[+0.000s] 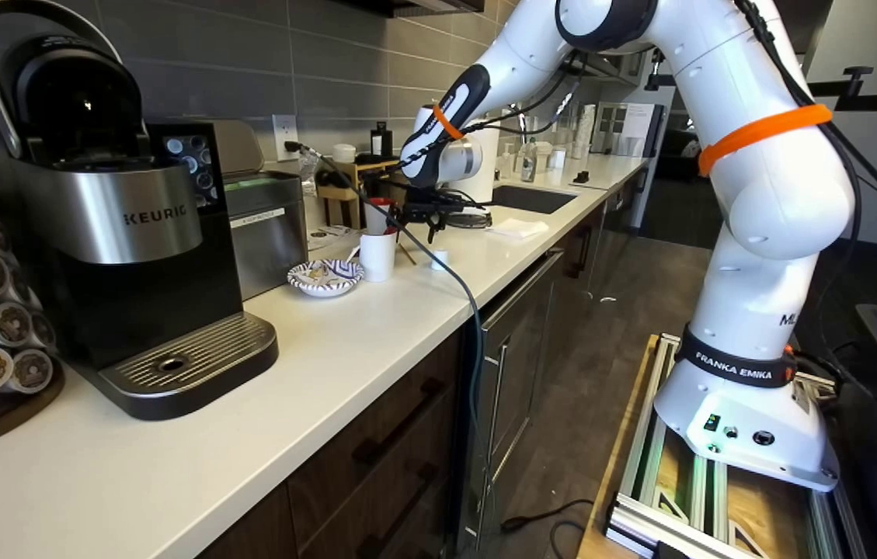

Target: Put the straw into the cup

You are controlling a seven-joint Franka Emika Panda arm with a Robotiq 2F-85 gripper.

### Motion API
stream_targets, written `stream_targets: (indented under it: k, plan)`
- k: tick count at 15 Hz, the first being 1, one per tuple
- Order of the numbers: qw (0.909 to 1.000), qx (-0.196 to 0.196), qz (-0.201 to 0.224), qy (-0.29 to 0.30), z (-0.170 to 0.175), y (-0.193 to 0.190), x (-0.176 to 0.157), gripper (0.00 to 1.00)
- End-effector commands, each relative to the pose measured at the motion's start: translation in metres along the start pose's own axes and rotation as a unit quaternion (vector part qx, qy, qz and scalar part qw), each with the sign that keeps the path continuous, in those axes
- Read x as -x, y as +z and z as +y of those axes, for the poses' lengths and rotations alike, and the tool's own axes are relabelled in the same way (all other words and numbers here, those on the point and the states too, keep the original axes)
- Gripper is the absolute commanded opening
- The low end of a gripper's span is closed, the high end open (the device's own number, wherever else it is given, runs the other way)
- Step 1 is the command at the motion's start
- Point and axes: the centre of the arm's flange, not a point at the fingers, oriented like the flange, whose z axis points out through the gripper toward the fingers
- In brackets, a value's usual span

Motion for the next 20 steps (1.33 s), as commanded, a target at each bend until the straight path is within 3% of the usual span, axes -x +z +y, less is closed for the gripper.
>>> stream_targets:
  k: [1, 4, 7, 9, 13, 17, 20]
  plan:
    - [0.9996, 0.006, 0.018, -0.022, -0.013, 0.010, 0.005, 0.97]
    - [0.9987, 0.021, 0.018, -0.043, -0.025, 0.012, 0.008, 0.79]
    - [0.9968, 0.037, 0.024, -0.066, -0.033, 0.014, 0.009, 0.55]
    - [0.9958, 0.044, 0.028, -0.075, -0.035, 0.015, 0.010, 0.32]
    - [0.9951, 0.047, 0.032, -0.081, -0.036, 0.017, 0.008, 0.03]
    - [0.9954, 0.044, 0.032, -0.079, -0.036, 0.014, 0.007, 0.00]
    - [0.9960, 0.034, 0.039, -0.073, -0.032, -0.012, 0.004, 0.01]
